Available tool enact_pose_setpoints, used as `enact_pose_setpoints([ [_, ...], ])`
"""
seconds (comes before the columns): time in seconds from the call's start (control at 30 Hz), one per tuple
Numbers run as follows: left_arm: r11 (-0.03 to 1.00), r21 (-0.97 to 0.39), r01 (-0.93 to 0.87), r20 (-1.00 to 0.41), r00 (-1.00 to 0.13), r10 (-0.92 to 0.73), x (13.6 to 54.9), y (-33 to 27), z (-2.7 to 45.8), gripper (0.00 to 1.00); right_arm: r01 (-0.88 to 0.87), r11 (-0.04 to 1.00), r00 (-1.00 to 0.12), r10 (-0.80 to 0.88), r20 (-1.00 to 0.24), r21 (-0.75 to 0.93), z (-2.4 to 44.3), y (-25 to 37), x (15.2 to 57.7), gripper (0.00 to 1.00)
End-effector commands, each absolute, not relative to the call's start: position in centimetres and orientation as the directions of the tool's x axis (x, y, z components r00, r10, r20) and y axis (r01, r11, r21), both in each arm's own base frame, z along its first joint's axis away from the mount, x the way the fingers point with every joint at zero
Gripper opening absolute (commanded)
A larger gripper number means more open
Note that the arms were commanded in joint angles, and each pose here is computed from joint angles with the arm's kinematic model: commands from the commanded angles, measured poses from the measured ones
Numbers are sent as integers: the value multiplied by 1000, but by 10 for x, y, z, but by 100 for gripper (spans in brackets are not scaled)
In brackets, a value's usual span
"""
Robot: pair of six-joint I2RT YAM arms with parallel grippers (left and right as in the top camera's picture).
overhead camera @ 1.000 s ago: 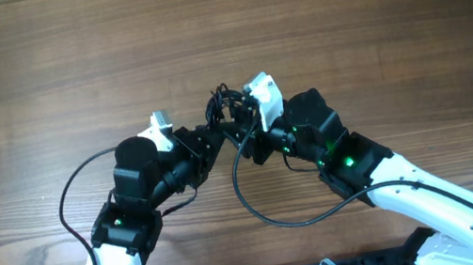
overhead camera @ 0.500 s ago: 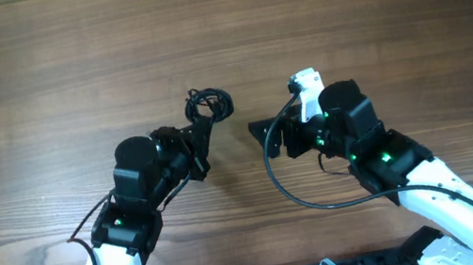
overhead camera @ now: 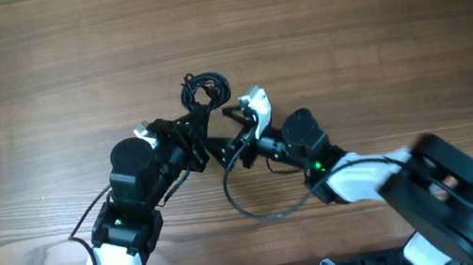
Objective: Untangle cables
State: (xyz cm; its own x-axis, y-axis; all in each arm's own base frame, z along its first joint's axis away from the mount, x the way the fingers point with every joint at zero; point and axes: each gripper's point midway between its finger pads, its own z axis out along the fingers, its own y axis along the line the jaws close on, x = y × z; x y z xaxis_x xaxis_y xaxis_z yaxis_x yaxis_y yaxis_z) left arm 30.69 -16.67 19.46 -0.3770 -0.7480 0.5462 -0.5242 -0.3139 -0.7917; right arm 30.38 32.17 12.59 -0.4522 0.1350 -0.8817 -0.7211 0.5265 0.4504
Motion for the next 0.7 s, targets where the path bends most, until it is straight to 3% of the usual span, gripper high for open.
enact_pose_setpoints([
  [0.0,-430,-704,-565,663,-307,-683,306,-168,201,4,-689,577,-417,181,-891,439,111,326,327,100],
  [0.17,-423,-701,-575,667,-316,-675,304,-170,201,4,-731,493,-431,203,-879,472,121,353,338,91],
  [0.3,-420,-700,-578,668,-320,-672,303,-171,201,4,-722,518,-386,250,-888,459,140,356,355,62],
  [0.37,-415,-698,-583,671,-330,-664,302,-173,202,4,-723,517,-379,256,-889,457,144,358,358,25],
  [0.47,-425,-717,-552,668,-369,-647,304,-175,214,4,-692,552,-393,251,-885,464,136,354,363,4],
  [0.67,-439,-734,-518,661,-399,-636,306,-176,226,4,-707,515,-462,184,-868,485,117,354,350,4],
])
